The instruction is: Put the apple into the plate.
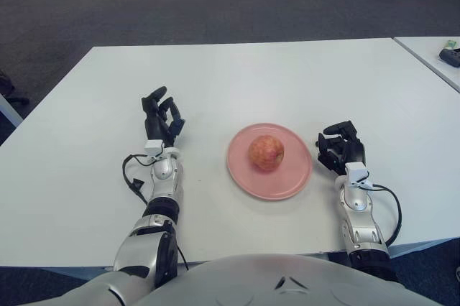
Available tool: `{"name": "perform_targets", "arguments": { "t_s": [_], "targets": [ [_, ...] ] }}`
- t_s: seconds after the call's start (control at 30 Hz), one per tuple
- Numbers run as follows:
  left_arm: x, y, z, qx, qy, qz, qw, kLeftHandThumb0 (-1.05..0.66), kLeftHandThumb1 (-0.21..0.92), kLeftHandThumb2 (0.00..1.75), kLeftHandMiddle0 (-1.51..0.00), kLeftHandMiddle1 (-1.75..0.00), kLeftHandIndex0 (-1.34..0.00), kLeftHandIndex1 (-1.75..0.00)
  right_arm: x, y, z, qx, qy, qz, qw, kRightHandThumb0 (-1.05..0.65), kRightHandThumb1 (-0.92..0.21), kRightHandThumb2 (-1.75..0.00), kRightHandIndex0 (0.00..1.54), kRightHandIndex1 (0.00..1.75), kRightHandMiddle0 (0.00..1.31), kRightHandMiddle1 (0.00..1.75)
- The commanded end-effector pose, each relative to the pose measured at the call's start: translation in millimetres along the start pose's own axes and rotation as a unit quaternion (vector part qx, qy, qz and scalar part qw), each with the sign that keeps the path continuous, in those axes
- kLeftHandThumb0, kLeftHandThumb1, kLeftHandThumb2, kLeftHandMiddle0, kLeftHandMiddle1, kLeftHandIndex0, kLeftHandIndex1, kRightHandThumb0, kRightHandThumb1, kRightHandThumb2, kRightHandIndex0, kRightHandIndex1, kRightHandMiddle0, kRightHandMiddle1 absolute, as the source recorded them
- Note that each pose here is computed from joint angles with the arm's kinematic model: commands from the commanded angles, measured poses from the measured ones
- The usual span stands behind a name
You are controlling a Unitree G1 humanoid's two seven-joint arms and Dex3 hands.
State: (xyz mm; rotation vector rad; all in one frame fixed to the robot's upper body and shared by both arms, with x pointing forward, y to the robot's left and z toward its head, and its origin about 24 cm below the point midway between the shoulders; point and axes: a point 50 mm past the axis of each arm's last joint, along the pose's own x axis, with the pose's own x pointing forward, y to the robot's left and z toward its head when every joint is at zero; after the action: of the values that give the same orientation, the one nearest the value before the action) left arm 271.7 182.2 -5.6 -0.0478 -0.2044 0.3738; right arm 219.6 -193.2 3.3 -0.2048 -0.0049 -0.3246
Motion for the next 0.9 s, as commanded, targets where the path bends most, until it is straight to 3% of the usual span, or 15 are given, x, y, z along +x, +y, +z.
{"name": "perform_targets", "arguments": {
  "t_s": [0.0, 0.3, 0.87],
  "targets": [
    [-17.8, 12.1, -16.4, 0.046, 0.038, -0.001, 0.998, -0.38, 0.74, 0.78, -0.44, -1.61, -0.30, -1.74, 2.7, -0.3, 0.3, 0.003, 0.002, -0.005, 1.000, -0.37, -0.72, -0.80, 0.63, 1.23, 0.31, 1.75],
    [-21.0, 11.3, -21.0, 0.081, 0.052, -0.038, 0.995, -0.39, 0.64, 0.91, -0.65, -1.74, -0.37, -1.75, 1.7, 0.2, 0.8, 0.004, 0.000, -0.010, 1.000, -0.38, -0.72, -0.81, 0.63, 1.24, 0.32, 1.75],
    [-28.2, 4.7, -19.6, 0.112, 0.052, -0.107, 0.987, -0.39, 0.63, 0.92, -0.81, -1.75, -0.37, -1.75, 0.2, 1.3, 2.1, 0.007, 0.000, -0.008, 1.000, -0.37, -0.73, -0.79, 0.62, 1.21, 0.31, 1.75]
  ]
}}
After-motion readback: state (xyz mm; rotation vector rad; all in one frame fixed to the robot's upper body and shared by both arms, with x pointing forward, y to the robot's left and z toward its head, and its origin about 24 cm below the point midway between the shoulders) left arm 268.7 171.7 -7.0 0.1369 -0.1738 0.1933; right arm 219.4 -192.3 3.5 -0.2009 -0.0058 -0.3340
